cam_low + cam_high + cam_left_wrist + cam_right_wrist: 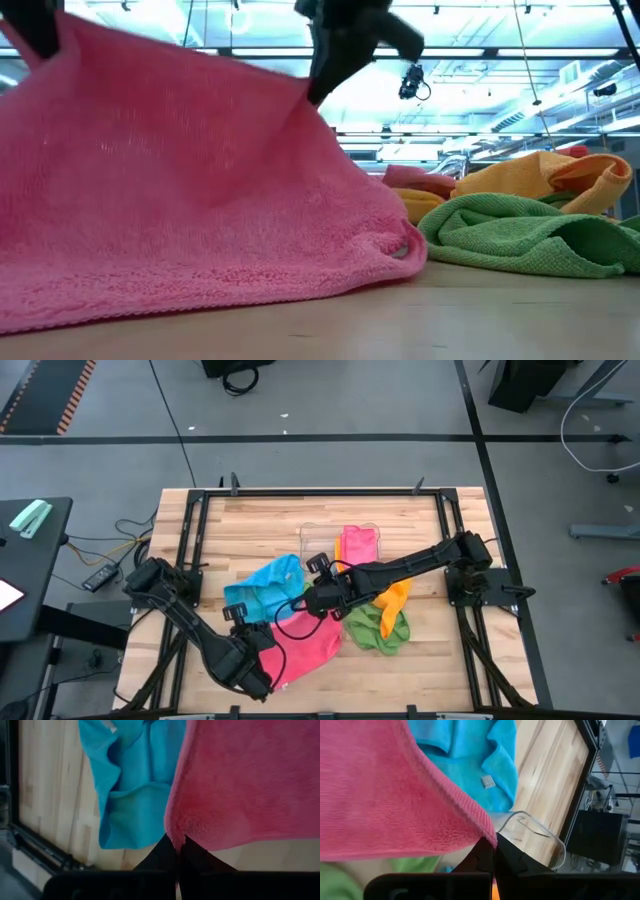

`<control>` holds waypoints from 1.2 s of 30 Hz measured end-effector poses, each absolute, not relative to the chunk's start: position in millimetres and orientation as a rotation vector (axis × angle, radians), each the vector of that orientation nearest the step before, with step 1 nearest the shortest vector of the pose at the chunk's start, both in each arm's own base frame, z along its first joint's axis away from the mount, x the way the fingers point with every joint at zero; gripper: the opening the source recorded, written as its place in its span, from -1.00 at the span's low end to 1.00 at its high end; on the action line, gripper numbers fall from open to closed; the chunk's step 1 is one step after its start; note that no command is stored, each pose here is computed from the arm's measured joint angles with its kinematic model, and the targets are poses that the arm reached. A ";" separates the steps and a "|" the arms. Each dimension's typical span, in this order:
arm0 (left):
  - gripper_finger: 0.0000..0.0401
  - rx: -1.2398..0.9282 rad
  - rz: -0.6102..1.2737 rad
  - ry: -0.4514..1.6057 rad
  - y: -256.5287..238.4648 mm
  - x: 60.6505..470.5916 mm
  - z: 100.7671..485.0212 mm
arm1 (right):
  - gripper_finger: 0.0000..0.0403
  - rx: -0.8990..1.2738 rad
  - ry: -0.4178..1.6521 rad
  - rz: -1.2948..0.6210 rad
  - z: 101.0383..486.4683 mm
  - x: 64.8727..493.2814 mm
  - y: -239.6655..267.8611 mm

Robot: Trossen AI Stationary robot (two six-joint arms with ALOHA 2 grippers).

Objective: Fold microfiber towels
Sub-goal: Fold the pink microfiber cloth

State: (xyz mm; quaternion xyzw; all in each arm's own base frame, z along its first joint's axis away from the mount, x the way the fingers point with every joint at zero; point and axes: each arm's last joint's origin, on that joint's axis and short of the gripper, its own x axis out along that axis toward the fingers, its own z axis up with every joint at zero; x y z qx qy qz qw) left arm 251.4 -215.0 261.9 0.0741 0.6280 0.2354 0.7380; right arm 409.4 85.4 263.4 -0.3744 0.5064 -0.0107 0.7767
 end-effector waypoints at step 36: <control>-0.93 0.286 0.503 1.421 -193.1 248.0 222.1 | -0.96 -0.785 1.083 0.059 239.4 419.6 45.3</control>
